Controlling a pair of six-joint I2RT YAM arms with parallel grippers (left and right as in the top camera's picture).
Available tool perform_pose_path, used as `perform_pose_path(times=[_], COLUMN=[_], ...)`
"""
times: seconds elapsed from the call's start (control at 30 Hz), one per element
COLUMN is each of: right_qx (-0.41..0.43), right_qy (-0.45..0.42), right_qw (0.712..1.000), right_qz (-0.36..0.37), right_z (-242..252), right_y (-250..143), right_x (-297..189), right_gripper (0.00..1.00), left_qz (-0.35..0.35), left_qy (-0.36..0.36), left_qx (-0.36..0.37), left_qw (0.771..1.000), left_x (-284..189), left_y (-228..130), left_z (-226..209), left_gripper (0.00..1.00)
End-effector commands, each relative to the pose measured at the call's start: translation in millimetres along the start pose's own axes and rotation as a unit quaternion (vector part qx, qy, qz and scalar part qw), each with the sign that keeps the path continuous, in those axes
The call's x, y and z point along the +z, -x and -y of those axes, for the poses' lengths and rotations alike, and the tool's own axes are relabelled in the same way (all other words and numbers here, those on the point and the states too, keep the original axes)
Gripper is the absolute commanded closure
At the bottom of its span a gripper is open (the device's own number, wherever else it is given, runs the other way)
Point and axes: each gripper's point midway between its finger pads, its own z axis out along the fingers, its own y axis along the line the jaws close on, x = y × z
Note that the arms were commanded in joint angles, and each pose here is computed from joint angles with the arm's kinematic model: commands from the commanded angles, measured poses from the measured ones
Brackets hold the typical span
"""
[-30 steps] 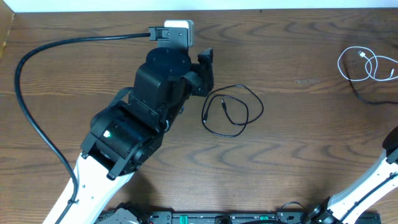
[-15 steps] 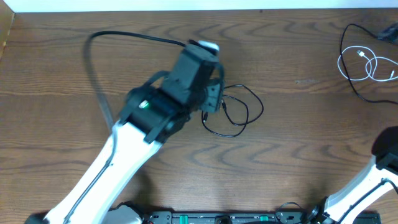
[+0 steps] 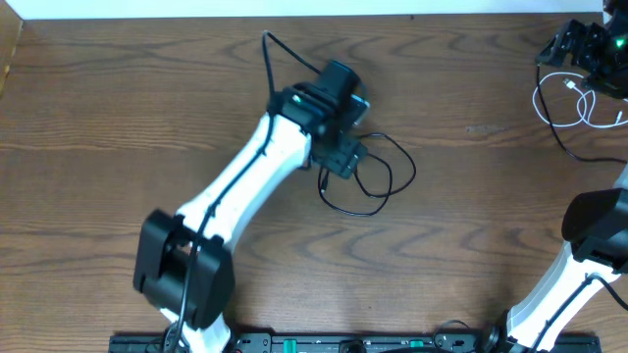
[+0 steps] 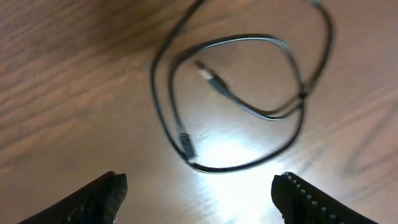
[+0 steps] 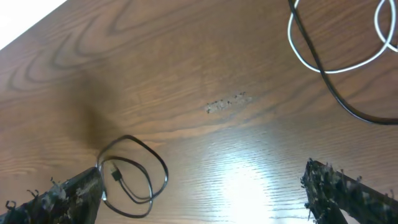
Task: Untangle cables
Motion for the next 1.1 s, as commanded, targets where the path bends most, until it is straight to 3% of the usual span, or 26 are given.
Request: perform_pose_path(times=[0.0, 0.23, 0.5, 0.6, 0.87, 1.07], right_qx=[-0.015, -0.016, -0.02, -0.025, -0.027, -0.028], right_qy=[-0.004, -0.004, -0.003, -0.001, -0.007, -0.007], right_qw=[1.0, 1.0, 1.0, 1.0, 1.0, 1.0], right_qz=[0.005, 0.002, 0.0, 0.002, 0.004, 0.005], right_z=[-2, -3, -7, -11, -10, -11], right_y=[0, -1, -2, -1, 0, 0], right_x=[-4, -3, -2, -1, 0, 0], right_gripper=[0.01, 0.01, 0.01, 0.01, 0.01, 0.01], left_qz=[-0.015, -0.051, -0.045, -0.046, -0.074, -0.104], left_qy=[-0.035, -0.072, -0.069, -0.067, -0.023, 0.07], left_qx=[0.025, 0.031, 0.031, 0.031, 0.024, 0.017], left_qw=[0.999, 0.996, 0.996, 0.996, 0.997, 0.992], left_x=[24, 86, 108, 122, 138, 158], left_y=[-5, -13, -8, -8, -18, -34], left_z=[-22, -32, -37, -39, -44, -46], left_gripper=[0.2, 0.21, 0.23, 0.3, 0.45, 0.48])
